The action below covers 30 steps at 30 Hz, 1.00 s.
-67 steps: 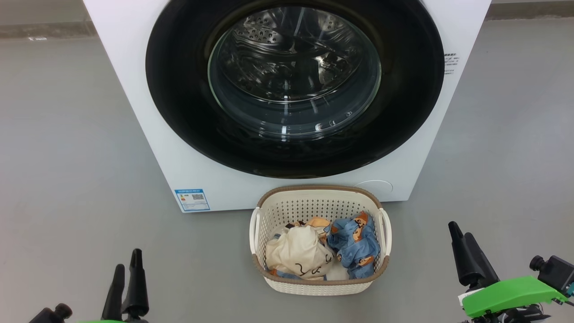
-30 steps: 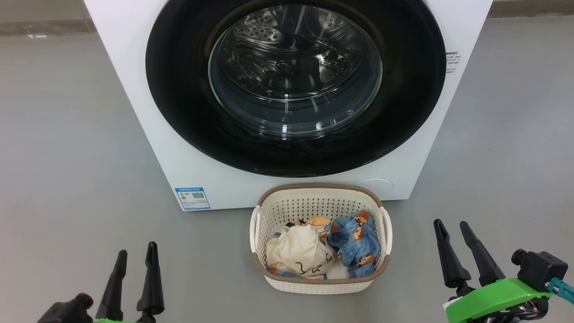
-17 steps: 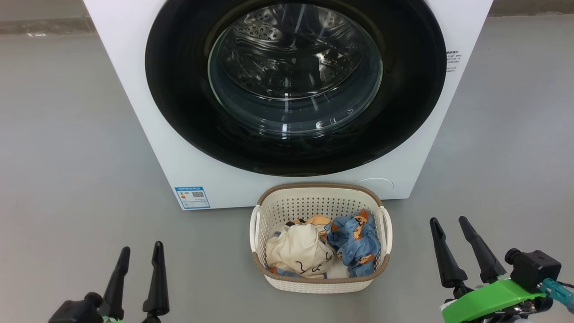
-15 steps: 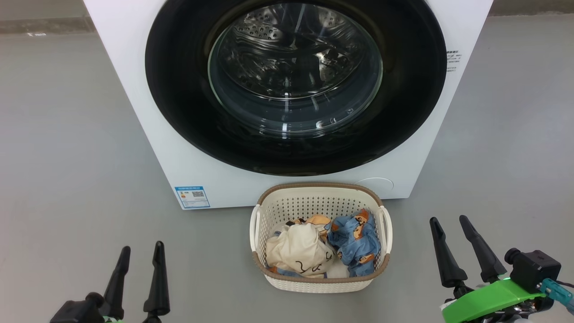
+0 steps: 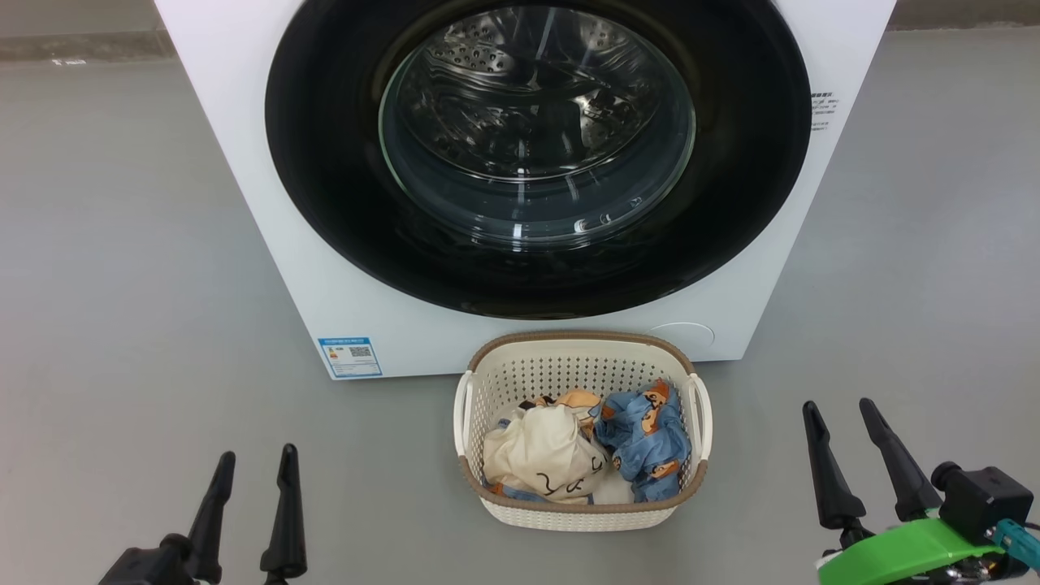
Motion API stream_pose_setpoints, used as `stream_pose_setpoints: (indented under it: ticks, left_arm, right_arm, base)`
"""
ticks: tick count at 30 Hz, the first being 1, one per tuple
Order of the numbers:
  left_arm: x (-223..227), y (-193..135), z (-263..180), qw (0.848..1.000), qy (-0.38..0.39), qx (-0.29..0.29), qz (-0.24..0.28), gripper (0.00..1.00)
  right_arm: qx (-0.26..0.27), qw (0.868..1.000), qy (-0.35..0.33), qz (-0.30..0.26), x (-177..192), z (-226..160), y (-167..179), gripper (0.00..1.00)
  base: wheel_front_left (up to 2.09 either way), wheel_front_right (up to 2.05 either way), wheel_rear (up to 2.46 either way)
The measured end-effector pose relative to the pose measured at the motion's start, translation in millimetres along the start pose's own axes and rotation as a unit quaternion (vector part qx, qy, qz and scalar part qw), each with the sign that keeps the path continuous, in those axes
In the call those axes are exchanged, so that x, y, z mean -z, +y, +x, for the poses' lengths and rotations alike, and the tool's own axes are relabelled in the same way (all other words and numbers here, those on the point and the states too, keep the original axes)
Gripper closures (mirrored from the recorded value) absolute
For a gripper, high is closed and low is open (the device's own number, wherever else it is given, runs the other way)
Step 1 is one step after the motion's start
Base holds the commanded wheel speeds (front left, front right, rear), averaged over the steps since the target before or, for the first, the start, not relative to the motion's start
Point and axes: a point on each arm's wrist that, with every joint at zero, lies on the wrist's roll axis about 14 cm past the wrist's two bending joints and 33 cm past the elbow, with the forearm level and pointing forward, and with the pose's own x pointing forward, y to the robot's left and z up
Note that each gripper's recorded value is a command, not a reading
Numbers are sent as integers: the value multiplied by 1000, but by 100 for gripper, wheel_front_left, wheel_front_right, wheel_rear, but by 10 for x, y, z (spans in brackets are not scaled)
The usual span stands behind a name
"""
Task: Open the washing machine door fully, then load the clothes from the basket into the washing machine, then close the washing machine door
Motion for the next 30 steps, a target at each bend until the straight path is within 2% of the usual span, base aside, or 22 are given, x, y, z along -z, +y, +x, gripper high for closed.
stream_pose_setpoints:
  ticks: [16, 22, 30]
  left_arm:
    - [84, 94, -11, 1000, 15, -10, 16, 0]
    - [78, 101, -12, 1000, 15, -10, 23, 0]
    - [116, 134, 15, 999, 20, -15, 22, 0]
  right_arm:
    - [16, 1000, 3, 5, 39, -36, -63, 0]
    - [15, 1000, 2, 9, 40, -33, -43, 0]
    - [18, 1000, 8, 11, 83, -8, -54, 0]
  base:
    - [8, 10, -19]
    - [72, 72, -144]
    - [117, 117, -235]
